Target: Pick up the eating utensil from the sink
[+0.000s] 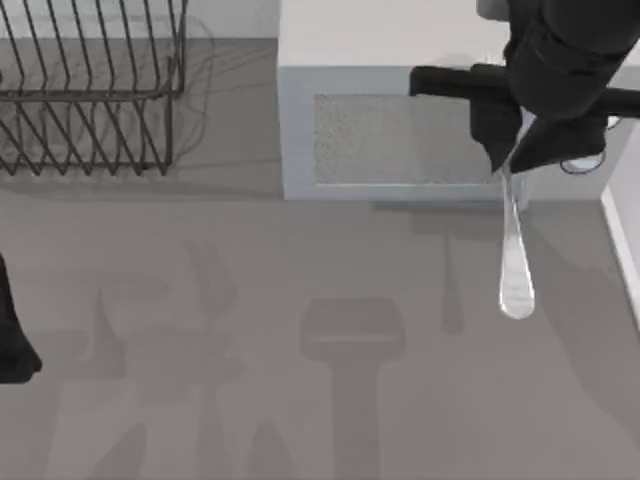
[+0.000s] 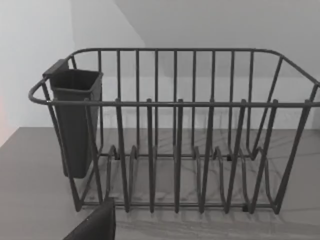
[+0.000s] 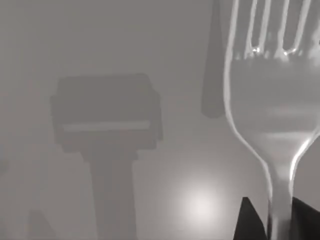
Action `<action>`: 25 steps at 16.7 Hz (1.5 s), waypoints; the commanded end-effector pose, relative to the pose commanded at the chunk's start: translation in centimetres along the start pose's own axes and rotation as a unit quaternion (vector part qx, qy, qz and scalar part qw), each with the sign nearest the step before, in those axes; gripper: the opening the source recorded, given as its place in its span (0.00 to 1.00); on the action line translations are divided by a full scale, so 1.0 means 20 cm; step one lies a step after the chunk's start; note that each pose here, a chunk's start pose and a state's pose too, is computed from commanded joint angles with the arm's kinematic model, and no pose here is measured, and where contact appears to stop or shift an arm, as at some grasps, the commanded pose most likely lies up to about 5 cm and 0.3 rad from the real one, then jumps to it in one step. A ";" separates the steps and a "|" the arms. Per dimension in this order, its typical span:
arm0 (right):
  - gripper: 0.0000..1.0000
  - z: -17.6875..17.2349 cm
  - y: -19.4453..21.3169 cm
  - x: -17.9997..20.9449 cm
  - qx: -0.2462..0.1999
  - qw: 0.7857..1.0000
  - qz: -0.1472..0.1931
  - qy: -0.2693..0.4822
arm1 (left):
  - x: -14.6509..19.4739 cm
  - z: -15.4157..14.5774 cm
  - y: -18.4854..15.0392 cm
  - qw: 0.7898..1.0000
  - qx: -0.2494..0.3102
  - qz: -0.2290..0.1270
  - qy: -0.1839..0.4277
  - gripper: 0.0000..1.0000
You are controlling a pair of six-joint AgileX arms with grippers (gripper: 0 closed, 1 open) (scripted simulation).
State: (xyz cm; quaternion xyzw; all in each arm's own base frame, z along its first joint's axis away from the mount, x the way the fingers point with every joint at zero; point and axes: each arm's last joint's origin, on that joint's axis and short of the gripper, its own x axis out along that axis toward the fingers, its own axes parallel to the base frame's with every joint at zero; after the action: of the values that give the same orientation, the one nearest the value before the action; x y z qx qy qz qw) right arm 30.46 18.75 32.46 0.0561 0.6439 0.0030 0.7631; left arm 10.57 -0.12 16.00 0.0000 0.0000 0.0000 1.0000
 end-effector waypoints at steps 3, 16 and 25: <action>0.00 -0.15 0.16 0.20 -0.022 0.997 -0.031 0.065 | 0.00 0.00 0.00 1.000 0.000 0.000 0.000 1.00; 0.00 -0.21 0.19 0.55 -0.031 0.996 -0.038 0.080 | 0.00 0.00 0.00 1.000 0.000 0.000 0.000 1.00; 0.00 -0.28 0.15 0.80 -0.033 0.995 -0.042 0.084 | 0.00 0.00 0.00 1.000 0.000 0.000 0.000 1.00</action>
State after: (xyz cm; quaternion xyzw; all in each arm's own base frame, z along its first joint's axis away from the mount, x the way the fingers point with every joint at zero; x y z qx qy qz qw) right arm 27.92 23.36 16.00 0.0035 0.7071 -0.0035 0.7071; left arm 10.57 -0.12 16.00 0.0000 0.0000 0.0000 1.0000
